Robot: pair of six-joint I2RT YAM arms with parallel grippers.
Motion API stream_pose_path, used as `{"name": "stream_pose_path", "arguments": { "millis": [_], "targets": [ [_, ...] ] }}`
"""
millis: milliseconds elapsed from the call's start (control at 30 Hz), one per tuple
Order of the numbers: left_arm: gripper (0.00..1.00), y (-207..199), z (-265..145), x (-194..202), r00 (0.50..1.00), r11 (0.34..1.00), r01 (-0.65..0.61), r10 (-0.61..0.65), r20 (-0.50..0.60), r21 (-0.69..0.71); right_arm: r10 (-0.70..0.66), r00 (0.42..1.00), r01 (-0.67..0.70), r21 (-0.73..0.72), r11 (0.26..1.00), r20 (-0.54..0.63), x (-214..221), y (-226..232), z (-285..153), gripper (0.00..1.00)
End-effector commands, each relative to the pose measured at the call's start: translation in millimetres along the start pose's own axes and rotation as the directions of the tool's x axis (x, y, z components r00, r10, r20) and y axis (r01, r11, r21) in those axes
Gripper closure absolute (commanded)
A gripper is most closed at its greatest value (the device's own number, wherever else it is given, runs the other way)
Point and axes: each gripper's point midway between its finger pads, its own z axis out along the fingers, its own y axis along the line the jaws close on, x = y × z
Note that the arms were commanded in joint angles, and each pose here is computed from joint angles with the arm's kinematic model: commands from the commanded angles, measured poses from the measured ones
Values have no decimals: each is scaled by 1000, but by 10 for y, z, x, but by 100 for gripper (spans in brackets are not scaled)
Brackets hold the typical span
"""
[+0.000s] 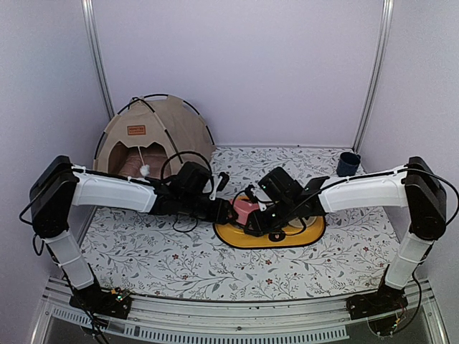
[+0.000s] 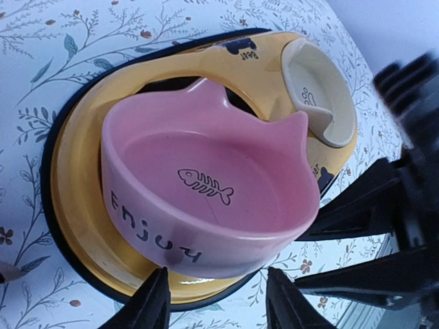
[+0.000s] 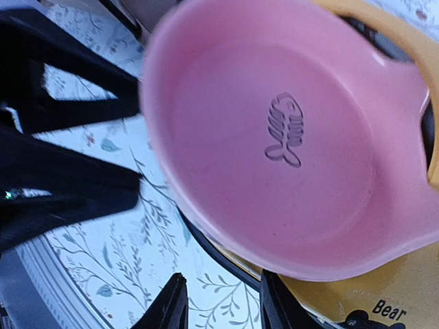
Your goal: Set up the pet tent
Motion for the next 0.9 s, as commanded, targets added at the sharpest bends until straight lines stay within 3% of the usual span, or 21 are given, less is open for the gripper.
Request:
{"name": "stream_pose_path", "arguments": {
  "millis": [0,233,467,667,867],
  "targets": [
    [50,-12,-123,-48,999,1000,0,0,35,-26,12,997,-6,82,997,-81,317,-193,135,62],
    [41,18,-186,-170,997,998,11,-6,74,-59,10,1000,-10,86,996,-5,138,-142,-60,61],
    [32,45,-170,-313,996,993,35,-26,85,-111,-2,990,-9,75,997,139,-190,-29,-508,44],
    [31,-36,-77,-359,995,993,60,-52,83,-102,20,971,-44,94,995,240,-379,-152,-815,35],
    [35,78,144,-204,998,983,55,-53,17,-178,30,952,-64,102,993,303,-524,-269,-978,33]
  ]
}}
